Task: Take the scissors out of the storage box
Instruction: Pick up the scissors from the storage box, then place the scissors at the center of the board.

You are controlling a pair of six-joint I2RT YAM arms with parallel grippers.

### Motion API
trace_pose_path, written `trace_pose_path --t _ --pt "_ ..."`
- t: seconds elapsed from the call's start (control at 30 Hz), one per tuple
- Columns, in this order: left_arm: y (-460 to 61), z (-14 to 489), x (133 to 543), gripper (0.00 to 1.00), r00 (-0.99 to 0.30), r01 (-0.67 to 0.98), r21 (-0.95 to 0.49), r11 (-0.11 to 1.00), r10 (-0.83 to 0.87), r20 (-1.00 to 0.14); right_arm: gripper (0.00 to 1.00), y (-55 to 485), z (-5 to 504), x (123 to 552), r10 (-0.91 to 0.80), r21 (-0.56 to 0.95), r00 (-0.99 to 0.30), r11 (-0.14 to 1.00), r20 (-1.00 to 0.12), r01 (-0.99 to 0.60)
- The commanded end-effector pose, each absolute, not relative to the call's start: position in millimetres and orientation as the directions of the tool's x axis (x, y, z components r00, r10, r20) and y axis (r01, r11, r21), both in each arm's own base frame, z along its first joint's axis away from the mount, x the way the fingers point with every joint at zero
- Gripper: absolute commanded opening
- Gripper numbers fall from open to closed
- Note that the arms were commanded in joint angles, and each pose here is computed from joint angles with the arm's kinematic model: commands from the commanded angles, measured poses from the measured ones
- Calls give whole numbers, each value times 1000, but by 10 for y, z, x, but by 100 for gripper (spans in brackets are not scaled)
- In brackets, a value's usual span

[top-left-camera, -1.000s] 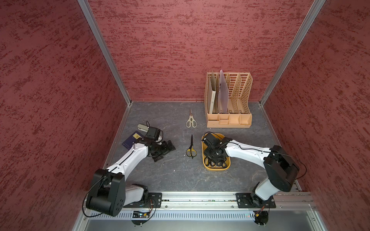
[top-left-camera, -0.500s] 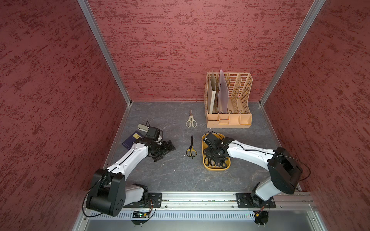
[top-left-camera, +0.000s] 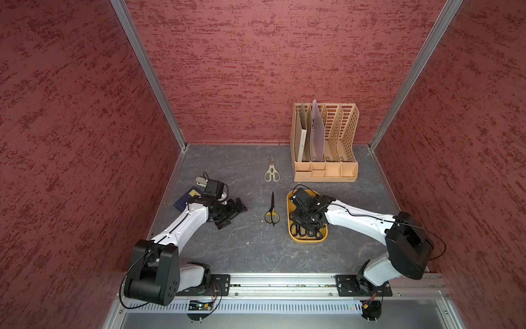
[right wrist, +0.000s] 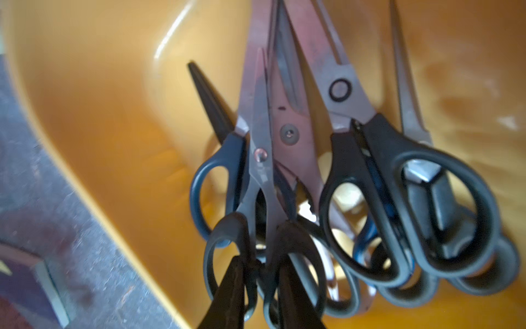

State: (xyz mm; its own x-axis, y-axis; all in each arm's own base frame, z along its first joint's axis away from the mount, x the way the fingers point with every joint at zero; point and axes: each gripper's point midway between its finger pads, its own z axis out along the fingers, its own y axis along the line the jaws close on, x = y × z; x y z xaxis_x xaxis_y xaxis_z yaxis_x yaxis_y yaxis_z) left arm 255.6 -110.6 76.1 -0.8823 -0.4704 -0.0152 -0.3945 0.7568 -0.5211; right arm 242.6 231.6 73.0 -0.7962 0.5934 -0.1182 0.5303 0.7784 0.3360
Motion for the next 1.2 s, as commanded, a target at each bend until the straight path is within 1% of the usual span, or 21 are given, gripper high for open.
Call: trace_pose_path --t 0.0,0.1,0.27,0.43,0.53,0.67,0.8,0.93,1.17 --pt "-1129 776 2608 100 -882 -389 -552 737 -472 -9 14 2309 951 2427 520 364 -837 823 -172 436" --pt "-1131 828 2643 100 -881 -382 -562 734 -472 -18 14 2322 1167 2392 474 403 -860 837 -192 371" --pt "-1128 875 2662 100 -881 -372 -572 731 -472 -30 14 2423 1373 2280 404 428 -886 859 -227 282" --pt "-1112 878 2625 100 -880 -371 -582 723 -474 -28 14 2781 1481 2184 300 447 -917 880 -263 160" --pt "-1067 849 2605 100 -877 -380 -582 719 -480 -20 14 3039 1479 2228 251 460 -926 882 -281 100" --pt "-1003 830 2590 100 -868 -400 -590 701 -497 -2 14 3334 1455 2436 195 454 -924 891 -329 27" --pt "-946 844 2614 100 -866 -399 -589 703 -499 -9 14 3719 1456 2717 113 431 -920 900 -376 -66" --pt "-880 866 2658 100 -857 -413 -587 696 -515 -9 14 4010 1349 2998 68 426 -926 899 -372 -106" --pt "-797 909 2716 100 -849 -423 -574 701 -528 -20 14 4210 1076 3526 36 416 -936 901 -349 -120"
